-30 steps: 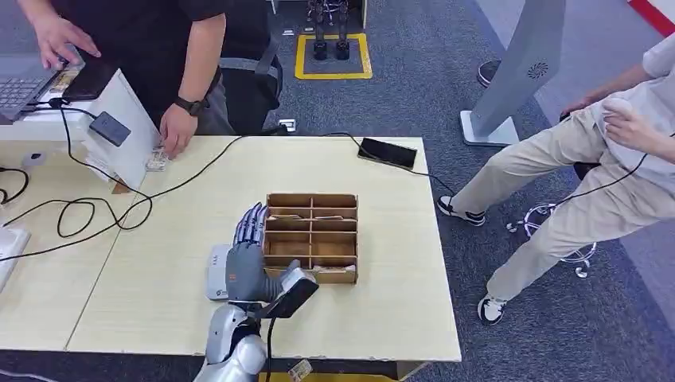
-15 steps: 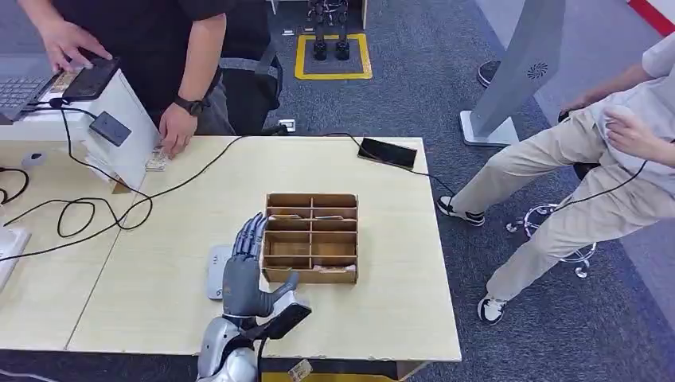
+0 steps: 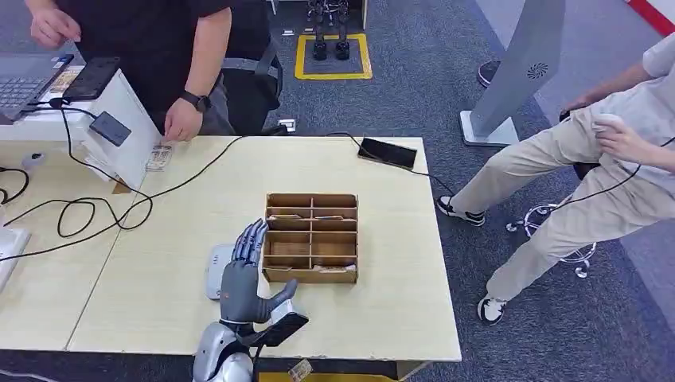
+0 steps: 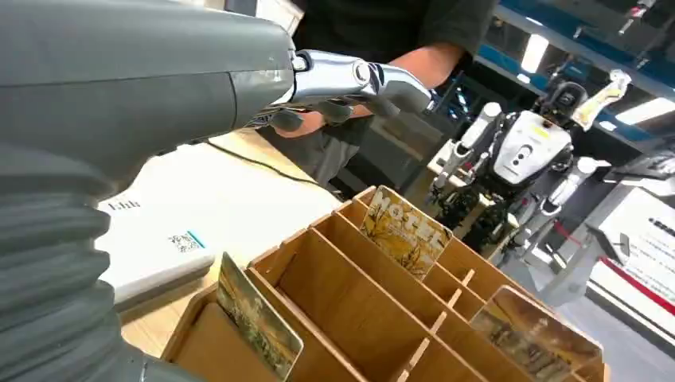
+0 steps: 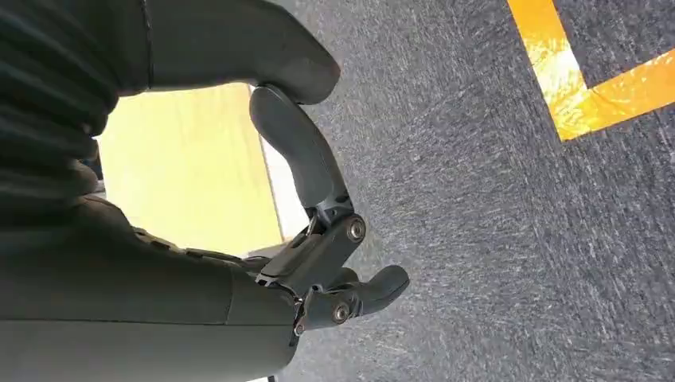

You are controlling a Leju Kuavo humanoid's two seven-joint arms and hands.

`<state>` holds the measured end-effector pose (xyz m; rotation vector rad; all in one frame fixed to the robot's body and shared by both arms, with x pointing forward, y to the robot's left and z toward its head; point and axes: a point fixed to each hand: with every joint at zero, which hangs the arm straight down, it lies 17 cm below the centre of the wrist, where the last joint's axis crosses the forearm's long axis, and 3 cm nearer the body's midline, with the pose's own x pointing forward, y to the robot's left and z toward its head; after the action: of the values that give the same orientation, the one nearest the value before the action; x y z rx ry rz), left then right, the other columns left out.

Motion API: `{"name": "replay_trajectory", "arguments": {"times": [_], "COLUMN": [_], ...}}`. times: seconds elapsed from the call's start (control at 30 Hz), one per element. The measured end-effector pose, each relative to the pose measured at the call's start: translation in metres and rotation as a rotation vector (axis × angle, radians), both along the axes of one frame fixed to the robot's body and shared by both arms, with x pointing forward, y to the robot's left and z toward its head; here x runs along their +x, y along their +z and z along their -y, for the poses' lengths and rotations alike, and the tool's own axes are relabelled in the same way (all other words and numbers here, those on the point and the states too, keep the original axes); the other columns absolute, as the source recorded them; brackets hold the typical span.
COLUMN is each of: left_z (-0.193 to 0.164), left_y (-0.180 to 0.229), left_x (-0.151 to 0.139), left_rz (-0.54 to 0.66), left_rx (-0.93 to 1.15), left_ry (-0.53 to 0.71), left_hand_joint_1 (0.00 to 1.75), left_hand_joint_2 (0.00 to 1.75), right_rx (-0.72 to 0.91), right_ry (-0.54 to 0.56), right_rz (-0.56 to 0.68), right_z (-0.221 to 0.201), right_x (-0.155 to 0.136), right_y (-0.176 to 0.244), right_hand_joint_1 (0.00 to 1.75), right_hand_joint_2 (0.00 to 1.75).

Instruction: Pass the card to the sensor for recognition and then transmit it.

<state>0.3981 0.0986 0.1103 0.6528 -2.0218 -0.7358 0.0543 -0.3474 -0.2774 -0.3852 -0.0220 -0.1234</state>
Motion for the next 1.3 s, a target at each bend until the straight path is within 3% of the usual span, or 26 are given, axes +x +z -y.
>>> {"name": "replay_trajectory", "arguments": {"times": [0.2,1.07,1.3], "left_z": [0.016,0.003,-0.012], "left_y": [-0.004,-0.010,0.003], "left_x": [-0.008,-0.010,-0.004], "left_rz": [0.089,0.124,0.141], "left_rx": [0.238,0.378,0.446], "left_ry": [-0.051,-0.010,0.091], "left_hand_joint_1": [0.00,0.00,0.00], "left_hand_joint_2": [1.75,1.75,1.75], "right_rx": [-0.005,-0.002,-0.006], "right_ry": [0.010,0.017,0.021], "right_rz": [-0.005,-0.007,-0.004], "right_z": [0.004,0.007,0.009], "right_x": [0.000,0.000,0.001], "right_y": [0.000,0.000,0.001], "right_hand_joint_1": [0.00,0.00,0.00], "right_hand_joint_2": [1.75,1.75,1.75]}}
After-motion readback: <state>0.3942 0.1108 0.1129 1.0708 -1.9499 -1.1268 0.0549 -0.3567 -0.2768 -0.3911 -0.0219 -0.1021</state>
